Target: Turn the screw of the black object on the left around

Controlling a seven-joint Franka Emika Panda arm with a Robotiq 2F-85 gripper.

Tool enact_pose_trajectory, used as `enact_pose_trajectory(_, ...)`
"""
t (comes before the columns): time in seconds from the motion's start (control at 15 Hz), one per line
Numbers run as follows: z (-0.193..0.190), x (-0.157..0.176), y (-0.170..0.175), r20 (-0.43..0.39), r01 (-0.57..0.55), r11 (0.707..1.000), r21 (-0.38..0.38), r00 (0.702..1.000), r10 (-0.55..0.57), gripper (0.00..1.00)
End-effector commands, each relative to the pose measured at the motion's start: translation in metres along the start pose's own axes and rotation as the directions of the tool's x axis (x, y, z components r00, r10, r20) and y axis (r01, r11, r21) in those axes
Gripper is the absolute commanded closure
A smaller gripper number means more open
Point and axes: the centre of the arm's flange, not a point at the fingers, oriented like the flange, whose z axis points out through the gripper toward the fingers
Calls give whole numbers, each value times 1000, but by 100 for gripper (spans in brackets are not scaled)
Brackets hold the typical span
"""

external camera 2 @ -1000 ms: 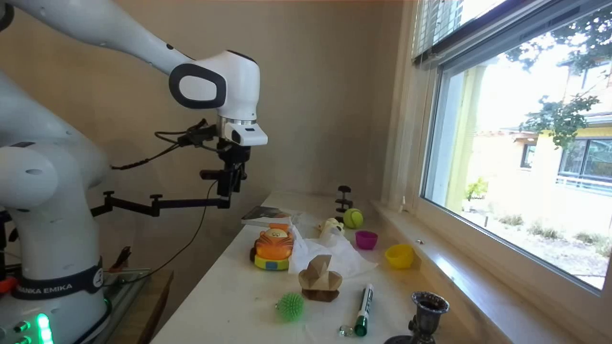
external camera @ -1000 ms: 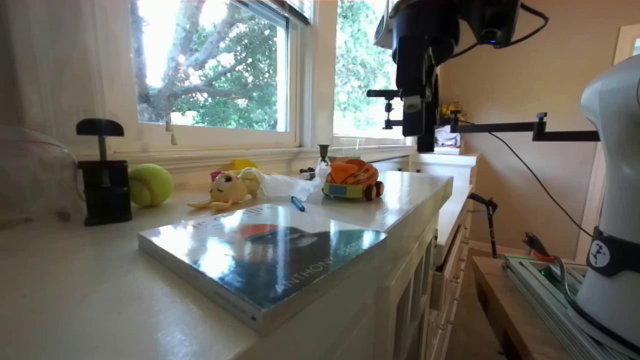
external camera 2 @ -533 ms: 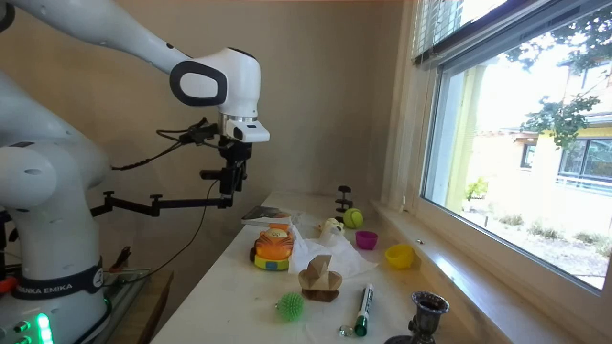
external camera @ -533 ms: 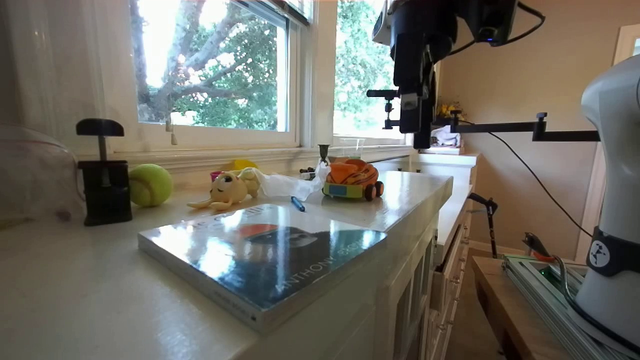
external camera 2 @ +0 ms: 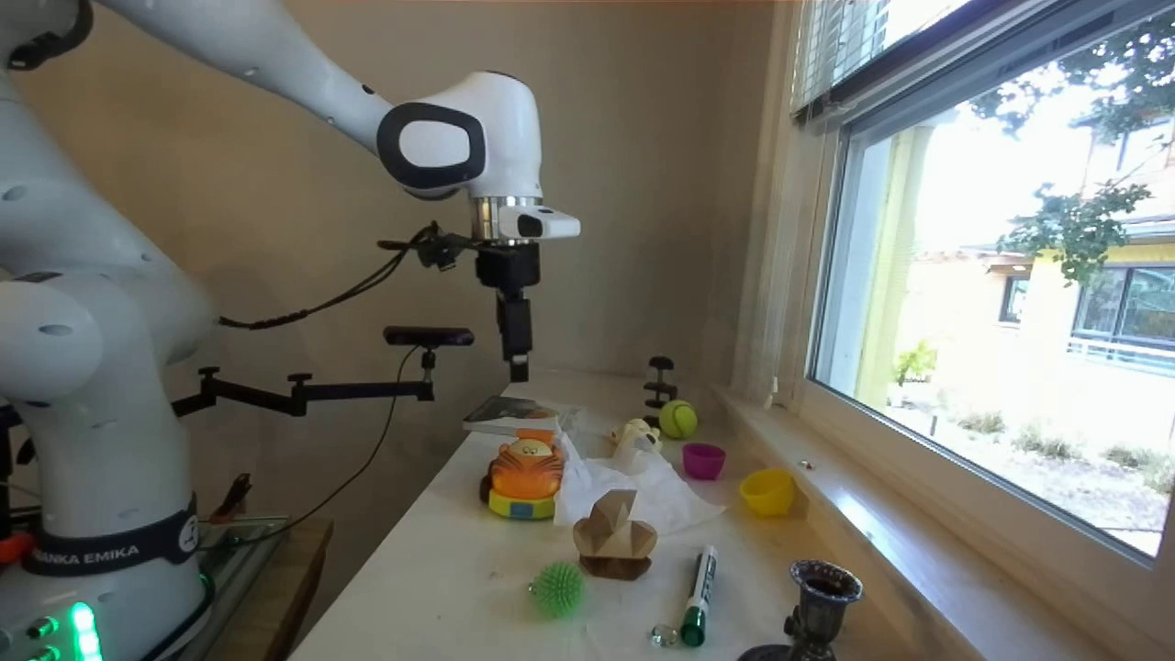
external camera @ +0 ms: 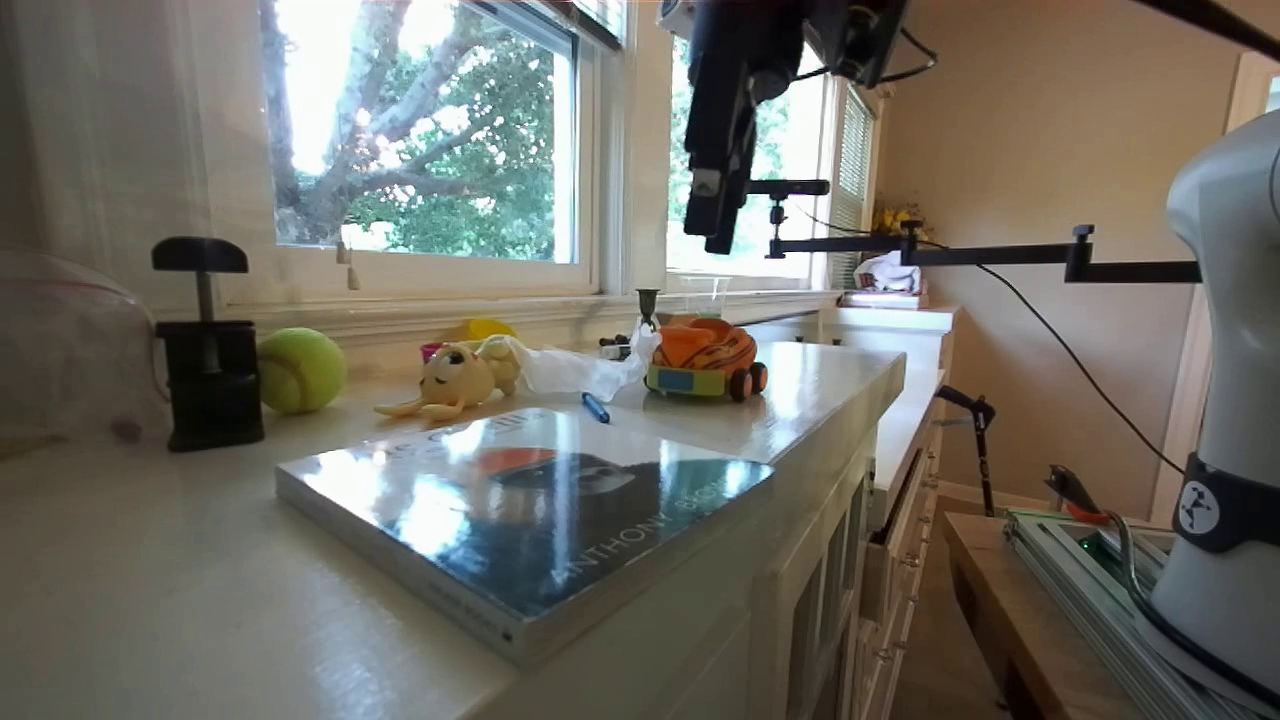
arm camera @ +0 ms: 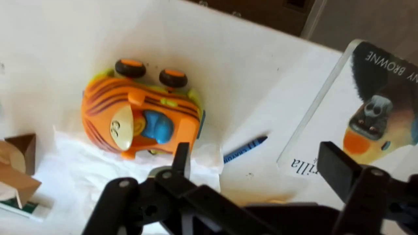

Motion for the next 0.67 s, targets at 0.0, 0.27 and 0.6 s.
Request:
enact_pose_trajectory(0.0,15,57,0,-43,109,994,2,993,-109,0)
enact_pose_trajectory(0.27,27,95,-12,-79,193,981,6,978,-192,0)
enact_pose_trajectory(0.6,32,145,-39,-96,267,963,34,960,-263,0)
